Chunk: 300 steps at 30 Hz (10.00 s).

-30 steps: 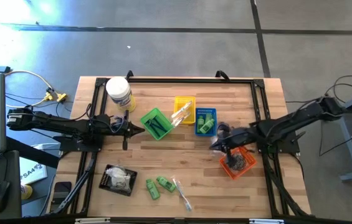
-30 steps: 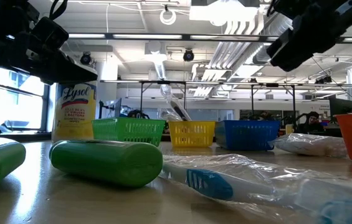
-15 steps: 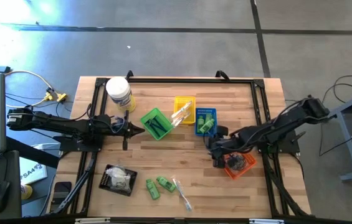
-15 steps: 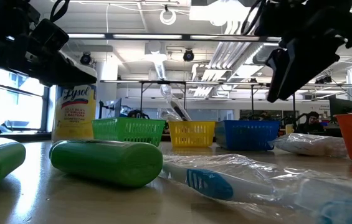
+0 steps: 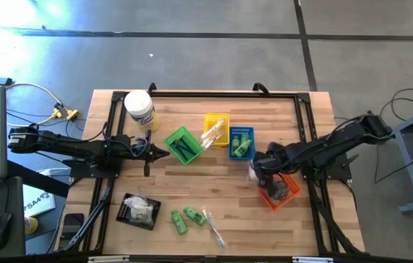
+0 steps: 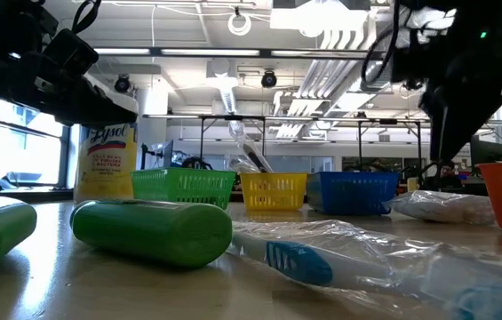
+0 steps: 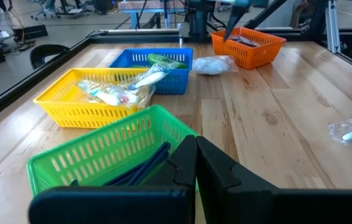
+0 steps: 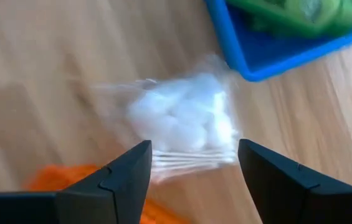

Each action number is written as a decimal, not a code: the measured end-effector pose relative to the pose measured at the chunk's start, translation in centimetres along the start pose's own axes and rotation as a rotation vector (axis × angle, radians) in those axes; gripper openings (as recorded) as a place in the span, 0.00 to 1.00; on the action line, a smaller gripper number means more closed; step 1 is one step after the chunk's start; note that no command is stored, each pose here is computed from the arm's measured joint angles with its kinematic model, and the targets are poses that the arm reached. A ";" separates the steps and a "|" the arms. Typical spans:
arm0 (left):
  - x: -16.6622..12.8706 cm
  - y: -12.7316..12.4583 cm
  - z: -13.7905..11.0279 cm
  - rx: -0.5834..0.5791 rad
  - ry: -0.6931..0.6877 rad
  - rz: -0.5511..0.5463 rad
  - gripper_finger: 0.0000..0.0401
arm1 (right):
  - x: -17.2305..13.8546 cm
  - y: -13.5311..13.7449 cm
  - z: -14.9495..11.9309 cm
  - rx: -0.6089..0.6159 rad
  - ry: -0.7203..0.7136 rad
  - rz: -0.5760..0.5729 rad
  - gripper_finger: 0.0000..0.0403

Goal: Pick & Place Travel size toiletries
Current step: Put the cotton pack into the black basket

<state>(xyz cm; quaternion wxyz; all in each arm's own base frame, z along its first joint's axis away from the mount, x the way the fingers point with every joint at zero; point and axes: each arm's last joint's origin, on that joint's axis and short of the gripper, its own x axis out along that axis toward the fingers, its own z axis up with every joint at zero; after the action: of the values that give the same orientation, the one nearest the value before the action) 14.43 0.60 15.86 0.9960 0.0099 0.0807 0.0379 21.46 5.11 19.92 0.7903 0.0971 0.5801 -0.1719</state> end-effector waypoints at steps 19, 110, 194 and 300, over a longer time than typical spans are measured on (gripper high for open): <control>0.0 0.0 -0.1 0.002 0.008 0.001 0.00 | 3.9 -1.8 1.9 0.013 0.100 0.176 0.58; 17.0 -8.9 15.3 0.747 0.037 -0.286 0.68 | -3.9 0.3 8.2 -0.388 -0.637 0.824 0.00; -0.2 -5.3 20.0 0.436 -0.097 -0.397 0.00 | -3.3 -8.6 -9.3 -0.206 -1.417 0.558 0.00; -2.7 -19.6 10.5 -0.335 1.222 0.293 0.54 | -0.4 -8.3 -9.6 -0.146 -1.336 0.532 0.01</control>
<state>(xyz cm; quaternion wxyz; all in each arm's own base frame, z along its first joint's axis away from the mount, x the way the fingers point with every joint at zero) 14.95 -19.28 26.12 0.7432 -0.1579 0.6235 0.1840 9.69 0.93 17.72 0.9957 0.0561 -0.0603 0.0427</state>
